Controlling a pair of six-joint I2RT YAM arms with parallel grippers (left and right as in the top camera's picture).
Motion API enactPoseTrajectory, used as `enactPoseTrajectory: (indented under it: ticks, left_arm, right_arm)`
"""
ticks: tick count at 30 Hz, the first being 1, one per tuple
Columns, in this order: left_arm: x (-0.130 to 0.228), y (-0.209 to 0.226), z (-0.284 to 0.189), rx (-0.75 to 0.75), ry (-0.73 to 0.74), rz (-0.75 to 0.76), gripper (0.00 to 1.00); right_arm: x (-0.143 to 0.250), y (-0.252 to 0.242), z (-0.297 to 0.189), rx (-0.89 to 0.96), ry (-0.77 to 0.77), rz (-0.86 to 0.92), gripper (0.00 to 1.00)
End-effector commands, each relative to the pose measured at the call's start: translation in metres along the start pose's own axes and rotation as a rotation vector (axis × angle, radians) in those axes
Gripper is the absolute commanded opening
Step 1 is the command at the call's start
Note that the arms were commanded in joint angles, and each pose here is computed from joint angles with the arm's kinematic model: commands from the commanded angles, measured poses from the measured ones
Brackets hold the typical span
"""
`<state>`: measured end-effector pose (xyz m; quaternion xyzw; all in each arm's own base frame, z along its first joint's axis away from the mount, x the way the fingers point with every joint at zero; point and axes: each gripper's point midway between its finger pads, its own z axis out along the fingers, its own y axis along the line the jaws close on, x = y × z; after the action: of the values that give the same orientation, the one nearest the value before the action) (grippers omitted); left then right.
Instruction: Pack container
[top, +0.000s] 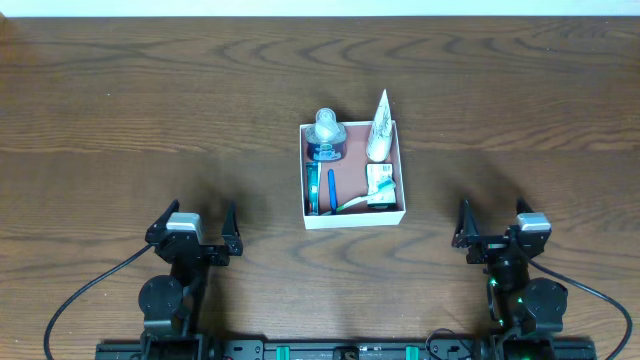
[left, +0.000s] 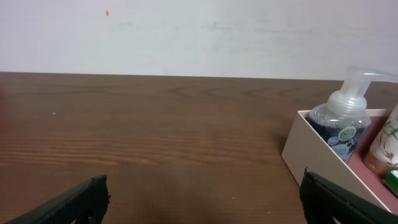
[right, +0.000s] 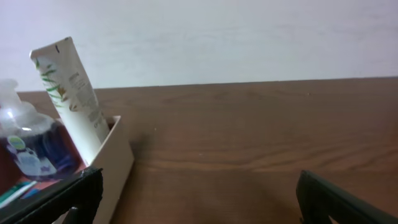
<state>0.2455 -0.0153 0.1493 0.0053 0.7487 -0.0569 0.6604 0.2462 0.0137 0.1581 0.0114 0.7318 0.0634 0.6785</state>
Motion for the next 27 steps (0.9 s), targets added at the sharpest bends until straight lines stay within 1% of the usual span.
enactPoseTrajectory:
  ticks: [1,4,27]
  left_arm:
    - [0.0165,0.0001,0.0010,0.006,0.052,-0.003,0.98]
    - [0.0165,0.0001,0.0010,0.006,0.052,-0.003,0.98]
    - [0.0165,0.0001,0.0010,0.006,0.052,-0.003,0.98]
  right_arm:
    - [0.0007,0.0025,-0.0004,-0.011,-0.001,-0.079,0.99]
    - [0.0005,0.0023,-0.0004,-0.010,-0.001,-0.099,0.99]
    - [0.0000,0.0026,-0.0004,-0.012,-0.003,-0.098,0.99]
